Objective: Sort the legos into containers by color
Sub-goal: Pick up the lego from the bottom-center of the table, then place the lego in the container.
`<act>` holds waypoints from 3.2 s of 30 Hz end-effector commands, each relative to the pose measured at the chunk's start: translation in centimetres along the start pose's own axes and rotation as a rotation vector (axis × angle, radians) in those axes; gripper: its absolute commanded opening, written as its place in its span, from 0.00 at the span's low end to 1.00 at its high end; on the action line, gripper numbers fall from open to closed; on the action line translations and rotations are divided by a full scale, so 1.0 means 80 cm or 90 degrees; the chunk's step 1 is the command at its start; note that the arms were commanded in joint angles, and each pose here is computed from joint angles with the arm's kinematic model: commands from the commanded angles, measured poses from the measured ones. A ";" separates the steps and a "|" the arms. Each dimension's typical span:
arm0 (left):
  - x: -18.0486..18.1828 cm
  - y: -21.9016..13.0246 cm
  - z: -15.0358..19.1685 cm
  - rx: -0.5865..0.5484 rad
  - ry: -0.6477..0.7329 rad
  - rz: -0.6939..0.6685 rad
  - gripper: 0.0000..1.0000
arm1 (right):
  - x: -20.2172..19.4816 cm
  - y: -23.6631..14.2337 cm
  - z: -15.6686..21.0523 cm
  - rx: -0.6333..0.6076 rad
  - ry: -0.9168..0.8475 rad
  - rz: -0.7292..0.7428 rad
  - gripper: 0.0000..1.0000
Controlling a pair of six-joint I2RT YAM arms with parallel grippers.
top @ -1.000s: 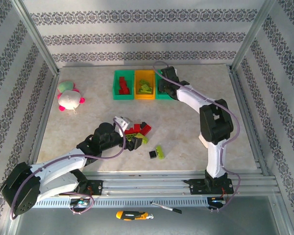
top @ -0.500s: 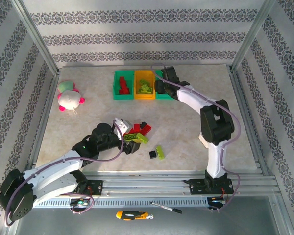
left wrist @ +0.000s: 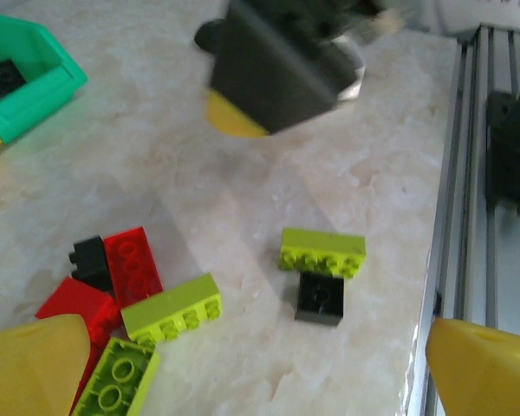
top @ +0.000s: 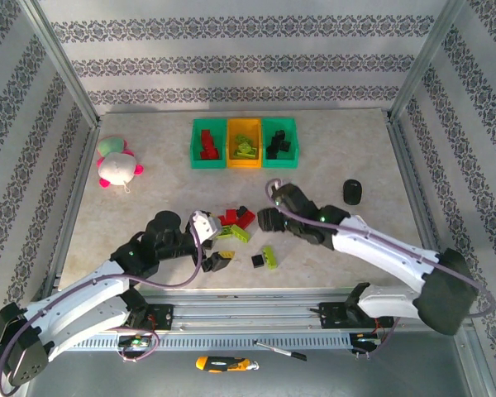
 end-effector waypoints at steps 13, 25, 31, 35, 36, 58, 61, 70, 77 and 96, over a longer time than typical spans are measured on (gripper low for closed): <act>-0.016 0.020 0.025 -0.017 0.063 0.045 0.99 | -0.004 0.015 0.115 0.196 0.022 0.062 0.67; -0.017 0.022 0.029 -0.012 0.070 0.046 0.99 | 0.000 0.055 0.131 0.246 0.007 0.094 0.55; -0.017 0.021 0.030 -0.011 0.071 0.045 0.99 | -0.005 0.066 0.138 0.254 0.009 0.108 0.50; -0.017 0.021 0.029 -0.012 0.071 0.046 0.99 | -0.005 0.069 0.138 0.254 0.012 0.112 0.40; -0.017 0.021 0.030 -0.012 0.071 0.046 0.99 | -0.005 0.069 0.136 0.252 0.014 0.111 0.38; 0.002 0.017 0.013 -0.061 -0.003 -0.020 0.99 | 0.062 0.075 -0.089 0.030 0.035 -0.043 0.17; 0.004 0.015 0.014 -0.061 0.001 -0.031 0.99 | 0.062 0.098 -0.137 -0.002 0.045 -0.053 0.18; 0.018 0.017 0.014 -0.061 -0.032 -0.065 0.99 | 0.036 0.170 -0.276 -0.114 0.048 0.005 0.18; 0.028 0.016 0.018 -0.052 -0.046 -0.095 0.99 | 0.020 0.230 -0.333 -0.147 0.025 0.041 0.20; 0.058 0.017 0.027 0.037 -0.171 -0.165 0.99 | 0.050 0.153 -0.360 -0.196 -0.024 -0.017 0.60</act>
Point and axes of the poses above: each hand's point on the last joint's axis, 136 mm out from that joint toward the fingers, its own y axis out along the fingers, its own x axis along the line the jaws close on, z = x × y, the point moved 3 cm from there along -y, back along the fingers, and after that the axes turned 6 degrees about y, right-handed, at the moved point
